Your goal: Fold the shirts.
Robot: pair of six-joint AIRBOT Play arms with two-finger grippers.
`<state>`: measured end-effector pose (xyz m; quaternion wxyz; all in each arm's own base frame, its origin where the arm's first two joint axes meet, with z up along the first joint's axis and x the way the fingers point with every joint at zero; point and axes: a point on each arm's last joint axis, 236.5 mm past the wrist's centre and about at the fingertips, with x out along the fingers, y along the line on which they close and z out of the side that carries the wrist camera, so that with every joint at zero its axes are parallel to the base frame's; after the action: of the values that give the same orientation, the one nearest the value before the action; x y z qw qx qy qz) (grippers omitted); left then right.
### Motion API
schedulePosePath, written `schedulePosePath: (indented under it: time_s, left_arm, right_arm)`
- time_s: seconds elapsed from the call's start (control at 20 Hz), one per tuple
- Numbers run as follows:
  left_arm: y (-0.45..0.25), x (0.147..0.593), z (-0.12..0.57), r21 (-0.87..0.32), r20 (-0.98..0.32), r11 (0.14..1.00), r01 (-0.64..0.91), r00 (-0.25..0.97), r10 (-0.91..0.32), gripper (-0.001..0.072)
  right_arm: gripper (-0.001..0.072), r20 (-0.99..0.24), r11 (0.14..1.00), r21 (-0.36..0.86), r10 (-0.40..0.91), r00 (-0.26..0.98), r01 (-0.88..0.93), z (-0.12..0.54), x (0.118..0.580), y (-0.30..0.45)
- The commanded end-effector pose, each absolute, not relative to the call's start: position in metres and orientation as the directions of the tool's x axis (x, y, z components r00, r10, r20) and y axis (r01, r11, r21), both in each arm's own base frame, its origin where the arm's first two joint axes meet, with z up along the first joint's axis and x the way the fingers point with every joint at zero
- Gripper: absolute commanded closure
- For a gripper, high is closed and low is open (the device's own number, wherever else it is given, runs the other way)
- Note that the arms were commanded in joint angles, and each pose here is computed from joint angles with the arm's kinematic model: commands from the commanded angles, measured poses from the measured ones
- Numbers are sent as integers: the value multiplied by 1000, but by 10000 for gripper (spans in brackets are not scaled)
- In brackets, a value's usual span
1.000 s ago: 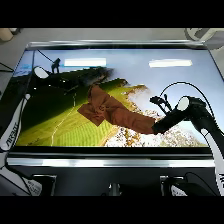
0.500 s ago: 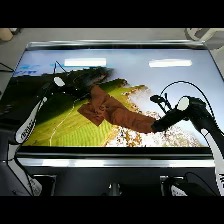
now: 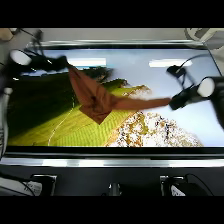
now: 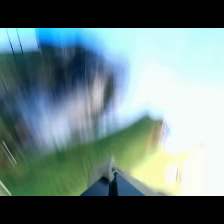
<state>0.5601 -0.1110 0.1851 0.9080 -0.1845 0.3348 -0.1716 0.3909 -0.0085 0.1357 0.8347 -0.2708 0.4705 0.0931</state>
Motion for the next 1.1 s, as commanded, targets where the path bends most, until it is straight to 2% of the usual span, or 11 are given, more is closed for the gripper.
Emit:
schedulePosePath:
  time_s: [0.0,0.1,0.2,0.3,0.45,0.6,0.7,0.75,0.85,0.95,1.05]
  left_arm:
    - [-34,491,391,-218,-225,956,195,943,-244,683]
    - [2,419,476,-114,-51,988,105,992,-111,682]
    - [10,355,525,-124,73,990,65,996,-56,682]
    - [-6,305,560,-111,186,989,101,979,-79,682]
    - [-16,248,606,-88,361,988,126,929,-87,682]
    - [-14,227,626,-79,440,990,118,895,-71,682]
    - [-10,242,615,-78,398,992,101,915,-62,682]
    - [-9,258,601,-85,352,991,99,934,-63,682]
    - [-5,304,554,-110,194,990,93,978,-70,682]
    - [0,360,476,-150,-30,986,77,996,-82,682]
    - [0,405,384,-194,-242,979,58,965,-106,681]
  right_arm:
    - [685,-384,757,-651,-404,830,67,358,379,-85]
    - [685,-146,753,-613,-408,901,241,456,336,-89]
    - [685,-42,802,-514,-377,925,304,497,297,-85]
    - [685,-18,849,-459,-303,953,261,507,277,-69]
    - [685,-30,874,-447,-230,973,193,505,261,-53]
    - [684,-147,889,-440,-207,967,124,478,256,-47]
    - [685,-324,906,-421,-198,925,46,436,255,-45]
    - [684,-459,916,-401,-176,871,-26,403,252,-39]
    - [684,-729,920,-321,-90,679,-223,329,245,-16]
    - [686,-873,898,-146,81,481,-416,257,244,27]
    - [685,-955,857,72,206,213,-510,174,220,58]
